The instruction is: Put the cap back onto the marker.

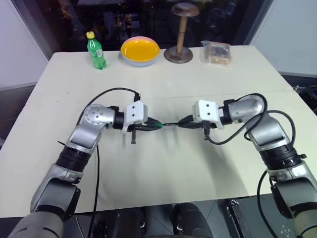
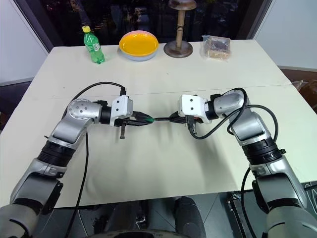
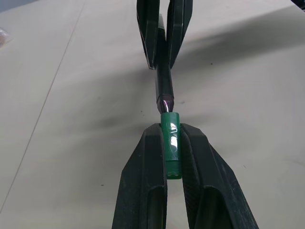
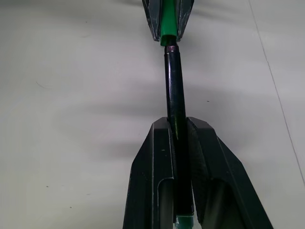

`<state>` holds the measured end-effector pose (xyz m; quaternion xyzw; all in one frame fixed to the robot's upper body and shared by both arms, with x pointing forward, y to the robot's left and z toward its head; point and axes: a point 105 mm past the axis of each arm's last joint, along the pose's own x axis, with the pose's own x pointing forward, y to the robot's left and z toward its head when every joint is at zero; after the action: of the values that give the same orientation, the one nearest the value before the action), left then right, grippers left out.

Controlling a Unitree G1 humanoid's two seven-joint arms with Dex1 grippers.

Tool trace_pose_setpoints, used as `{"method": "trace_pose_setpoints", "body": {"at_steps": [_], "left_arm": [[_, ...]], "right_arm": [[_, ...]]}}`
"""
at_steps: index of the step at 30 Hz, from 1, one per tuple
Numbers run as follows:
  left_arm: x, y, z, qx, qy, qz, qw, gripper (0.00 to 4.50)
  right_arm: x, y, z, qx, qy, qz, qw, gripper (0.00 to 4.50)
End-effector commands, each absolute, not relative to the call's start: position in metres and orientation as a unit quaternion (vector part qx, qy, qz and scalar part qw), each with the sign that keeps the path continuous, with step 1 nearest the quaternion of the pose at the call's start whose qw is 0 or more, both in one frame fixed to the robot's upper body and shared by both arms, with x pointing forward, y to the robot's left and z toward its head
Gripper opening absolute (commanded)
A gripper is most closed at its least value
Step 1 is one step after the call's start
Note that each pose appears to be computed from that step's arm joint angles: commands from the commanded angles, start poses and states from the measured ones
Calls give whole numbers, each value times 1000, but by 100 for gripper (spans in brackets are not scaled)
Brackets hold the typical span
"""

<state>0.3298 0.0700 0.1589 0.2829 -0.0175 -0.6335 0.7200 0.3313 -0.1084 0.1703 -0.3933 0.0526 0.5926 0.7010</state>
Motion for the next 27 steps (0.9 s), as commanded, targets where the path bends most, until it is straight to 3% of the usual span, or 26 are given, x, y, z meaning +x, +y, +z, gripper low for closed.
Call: {"method": "trace_pose_setpoints", "body": {"at_steps": [1,27], "left_arm": [[332,66,168,297,-36,-631,716,0],[335,62,155,324,-40,-629,705,0]], "right_arm": [[327,-99,188,-399,21,598,695,5],[315,-75,196,-405,10,604,686,5]]}}
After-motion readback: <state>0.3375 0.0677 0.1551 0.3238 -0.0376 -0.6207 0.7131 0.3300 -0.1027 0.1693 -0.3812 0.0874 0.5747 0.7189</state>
